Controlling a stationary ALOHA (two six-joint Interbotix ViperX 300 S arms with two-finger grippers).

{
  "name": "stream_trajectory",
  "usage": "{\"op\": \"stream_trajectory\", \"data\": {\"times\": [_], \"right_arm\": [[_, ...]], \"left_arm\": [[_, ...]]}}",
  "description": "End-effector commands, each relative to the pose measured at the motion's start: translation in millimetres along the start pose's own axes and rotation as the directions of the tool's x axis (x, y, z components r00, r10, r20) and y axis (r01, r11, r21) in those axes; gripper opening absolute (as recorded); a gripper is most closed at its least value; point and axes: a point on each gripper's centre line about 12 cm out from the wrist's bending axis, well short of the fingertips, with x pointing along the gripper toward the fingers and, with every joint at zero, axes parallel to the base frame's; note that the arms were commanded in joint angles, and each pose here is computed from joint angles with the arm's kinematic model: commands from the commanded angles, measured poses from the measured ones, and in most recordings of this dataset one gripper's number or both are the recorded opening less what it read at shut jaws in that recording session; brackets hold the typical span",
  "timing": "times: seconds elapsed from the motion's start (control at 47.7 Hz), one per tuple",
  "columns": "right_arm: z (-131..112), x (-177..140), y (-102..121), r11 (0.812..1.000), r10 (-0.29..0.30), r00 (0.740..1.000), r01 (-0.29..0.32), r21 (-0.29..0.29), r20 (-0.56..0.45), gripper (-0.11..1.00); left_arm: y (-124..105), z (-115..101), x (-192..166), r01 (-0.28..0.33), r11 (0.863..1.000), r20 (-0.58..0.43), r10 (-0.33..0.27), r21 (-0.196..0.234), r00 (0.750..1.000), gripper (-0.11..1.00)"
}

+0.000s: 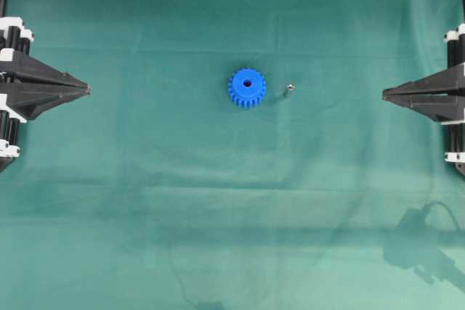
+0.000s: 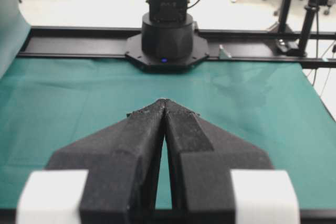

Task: Insert the shaft placed at a random location into the center hole of the small gear at another random location.
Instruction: 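Move the right gripper left toward the small metal shaft beside the gear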

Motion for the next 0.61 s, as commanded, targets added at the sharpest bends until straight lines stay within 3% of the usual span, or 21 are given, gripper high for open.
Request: {"op": "stream_trajectory", "data": {"times": [0.0,0.293,0.587], "right_arm": [[11,4,-1,1.000,-0.005,1.000,0.005,-0.014,0.029,0.11],[-25,22,-22,0.995,-0.101,0.991,0.099,-0.017,-0.090,0.11],[-86,53,-50,0.979,-0.196,0.954,0.205,0.016,-0.228,0.12]], "left_arm": [[2,8,2,-0.016,0.999,0.024,0.017,-0.032,1.000,0.00],[5,3,2,-0.031,0.999,0.005,0.031,-0.035,1.000,0.00],[9,-2,1,-0.050,0.998,-0.006,0.049,-0.040,0.999,0.00]]}}
